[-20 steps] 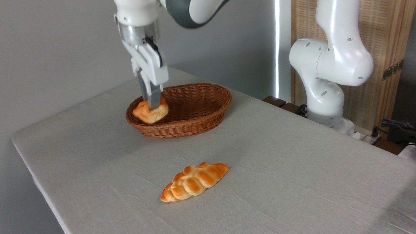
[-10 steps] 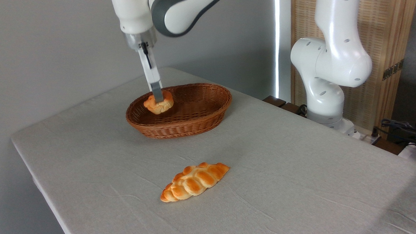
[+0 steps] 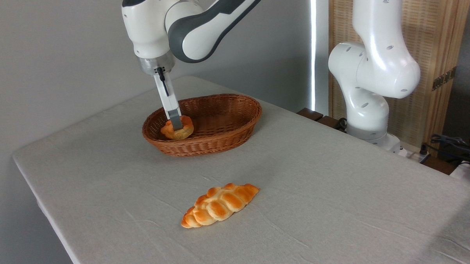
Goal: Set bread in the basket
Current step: 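Lower the roll into the basket and open the gripper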
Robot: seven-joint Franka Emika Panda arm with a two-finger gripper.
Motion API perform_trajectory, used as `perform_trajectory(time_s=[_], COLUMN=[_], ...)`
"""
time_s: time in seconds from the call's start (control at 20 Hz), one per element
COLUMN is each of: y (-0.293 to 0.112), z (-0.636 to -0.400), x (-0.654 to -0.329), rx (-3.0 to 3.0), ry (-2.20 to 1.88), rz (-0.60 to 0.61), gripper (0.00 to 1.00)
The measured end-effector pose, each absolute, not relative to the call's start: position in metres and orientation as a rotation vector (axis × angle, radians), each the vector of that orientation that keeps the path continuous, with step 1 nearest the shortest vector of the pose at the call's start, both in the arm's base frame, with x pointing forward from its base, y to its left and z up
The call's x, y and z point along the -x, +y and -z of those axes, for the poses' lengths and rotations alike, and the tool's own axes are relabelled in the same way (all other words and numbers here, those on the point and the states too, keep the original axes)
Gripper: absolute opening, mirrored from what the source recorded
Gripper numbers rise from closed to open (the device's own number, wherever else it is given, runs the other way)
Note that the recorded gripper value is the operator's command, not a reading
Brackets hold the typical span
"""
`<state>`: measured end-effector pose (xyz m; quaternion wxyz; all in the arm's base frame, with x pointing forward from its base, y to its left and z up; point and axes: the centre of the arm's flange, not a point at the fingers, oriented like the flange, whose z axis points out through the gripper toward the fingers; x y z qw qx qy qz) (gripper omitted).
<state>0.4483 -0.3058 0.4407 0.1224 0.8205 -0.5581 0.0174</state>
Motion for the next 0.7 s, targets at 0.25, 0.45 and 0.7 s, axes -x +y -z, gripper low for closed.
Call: perform_trajectory(time_s=[0.25, 0.45, 0.7], y=[-0.306, -0.306, -0.28], z=[-0.443, -0.449, -0.495], x=[-0.447, -0.449, -0.464], rx=[-2.39, -2.391, -2.395], ry=[-1.632, -1.63, -1.58], rz=[-0.031, -0.041, 0.042], gripper=[1.0, 1.0, 1.0])
